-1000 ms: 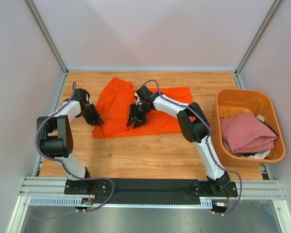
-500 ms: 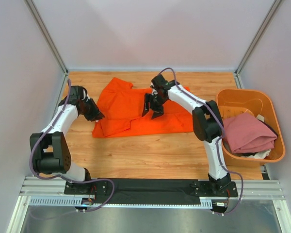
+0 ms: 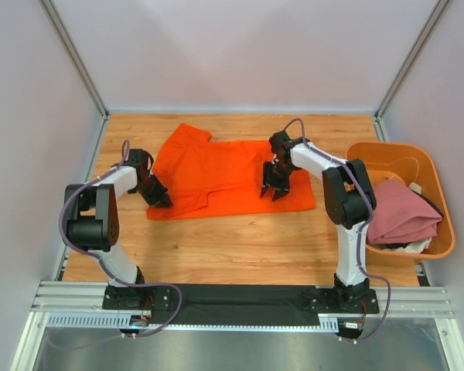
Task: Fold and stack the t-shirts
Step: Fold the tshirt
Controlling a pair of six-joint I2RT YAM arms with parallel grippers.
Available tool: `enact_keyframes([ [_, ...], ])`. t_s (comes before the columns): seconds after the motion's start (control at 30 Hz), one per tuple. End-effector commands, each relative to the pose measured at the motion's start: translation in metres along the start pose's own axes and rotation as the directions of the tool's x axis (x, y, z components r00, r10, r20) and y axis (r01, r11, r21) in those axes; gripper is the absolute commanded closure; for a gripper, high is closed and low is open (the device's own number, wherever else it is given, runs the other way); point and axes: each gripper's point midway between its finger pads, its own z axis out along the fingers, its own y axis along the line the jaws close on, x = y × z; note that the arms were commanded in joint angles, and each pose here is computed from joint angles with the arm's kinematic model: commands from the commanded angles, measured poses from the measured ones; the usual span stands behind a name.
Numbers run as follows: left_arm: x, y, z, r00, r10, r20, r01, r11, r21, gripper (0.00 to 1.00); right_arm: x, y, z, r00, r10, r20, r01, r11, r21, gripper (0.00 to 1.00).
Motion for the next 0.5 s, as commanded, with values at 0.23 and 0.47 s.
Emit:
enact_keyframes([
  [0.23, 0.025, 0.043, -0.029, 0.999, -0.017, 0.032, 0.022, 0.988, -0.155, 0.74, 0.036, -0.012, -0.029, 0.995, -0.020, 0.096, 0.020, 1.000, 0.003, 0.49],
  [0.47, -0.048, -0.047, -0.105, 0.934, 0.174, 0.313, -0.206, 0.976, 0.072, 0.52, -0.061, -0.007, -0.082, 0.952, 0.026, 0.306, -0.046, 0.997, 0.059, 0.33],
])
